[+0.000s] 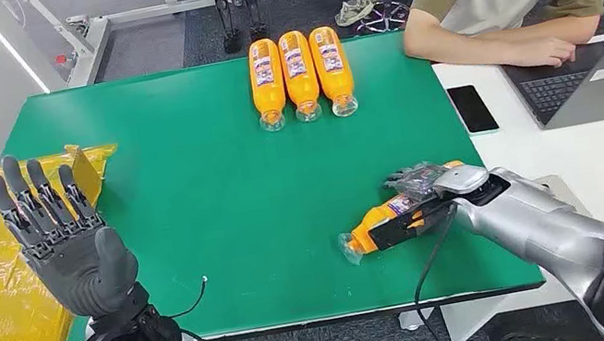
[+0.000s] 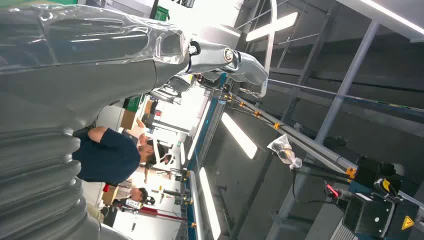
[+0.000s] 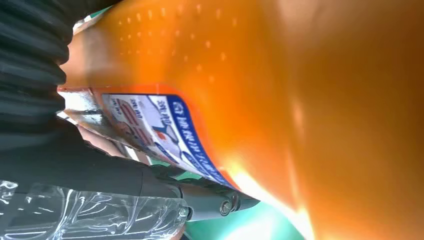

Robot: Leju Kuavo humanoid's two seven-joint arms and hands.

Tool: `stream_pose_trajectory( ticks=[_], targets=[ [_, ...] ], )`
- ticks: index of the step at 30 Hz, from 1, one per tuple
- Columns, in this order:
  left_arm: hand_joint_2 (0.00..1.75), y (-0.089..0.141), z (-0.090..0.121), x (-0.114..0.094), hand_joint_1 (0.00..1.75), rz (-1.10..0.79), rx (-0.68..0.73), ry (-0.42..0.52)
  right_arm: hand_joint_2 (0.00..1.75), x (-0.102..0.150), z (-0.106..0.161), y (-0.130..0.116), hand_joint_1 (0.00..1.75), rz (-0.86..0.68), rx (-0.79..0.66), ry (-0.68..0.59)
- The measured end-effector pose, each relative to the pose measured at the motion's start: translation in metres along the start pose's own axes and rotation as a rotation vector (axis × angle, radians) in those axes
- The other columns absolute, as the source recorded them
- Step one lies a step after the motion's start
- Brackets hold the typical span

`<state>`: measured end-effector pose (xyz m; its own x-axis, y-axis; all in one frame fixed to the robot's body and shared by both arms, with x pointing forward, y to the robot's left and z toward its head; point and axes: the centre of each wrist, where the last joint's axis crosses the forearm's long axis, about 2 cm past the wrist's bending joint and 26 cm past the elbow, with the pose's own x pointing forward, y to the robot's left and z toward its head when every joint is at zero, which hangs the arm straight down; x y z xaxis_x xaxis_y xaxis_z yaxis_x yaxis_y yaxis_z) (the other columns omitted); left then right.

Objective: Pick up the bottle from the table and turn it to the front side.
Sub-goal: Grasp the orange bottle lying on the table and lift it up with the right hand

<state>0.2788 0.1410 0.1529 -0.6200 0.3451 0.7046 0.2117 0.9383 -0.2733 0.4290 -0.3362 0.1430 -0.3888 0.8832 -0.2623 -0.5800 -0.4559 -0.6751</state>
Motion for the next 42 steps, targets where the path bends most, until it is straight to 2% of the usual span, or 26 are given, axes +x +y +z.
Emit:
stream_pose_trajectory(
  ticks=[4,8,17,37,39,42],
  targets=[
    [1.75,0.0,0.0,0.0,0.0,-0.001,0.0,0.0,1.75,0.001,-0.001,0.003,0.0,0.006,-0.002,0.01],
    [1.75,0.0,0.0,0.0,0.0,-0.001,0.0,0.0,1.75,0.001,-0.001,0.005,1.74,0.006,0.0,0.014],
    [1.75,0.0,0.0,0.0,0.0,-0.002,-0.002,0.001,1.75,0.002,-0.002,0.008,1.75,0.019,-0.048,0.02],
    [1.75,0.003,0.004,0.0,0.0,-0.021,0.001,0.007,1.75,0.047,-0.01,-0.011,1.75,-0.055,-0.196,-0.08],
    [1.75,0.003,0.004,0.0,0.0,-0.023,0.004,0.008,1.75,0.052,-0.011,-0.01,1.75,-0.088,-0.232,-0.088],
    [1.75,0.003,0.006,0.0,0.0,-0.031,0.008,0.012,1.75,0.07,-0.014,-0.002,1.75,-0.201,-0.381,-0.105]
  ],
)
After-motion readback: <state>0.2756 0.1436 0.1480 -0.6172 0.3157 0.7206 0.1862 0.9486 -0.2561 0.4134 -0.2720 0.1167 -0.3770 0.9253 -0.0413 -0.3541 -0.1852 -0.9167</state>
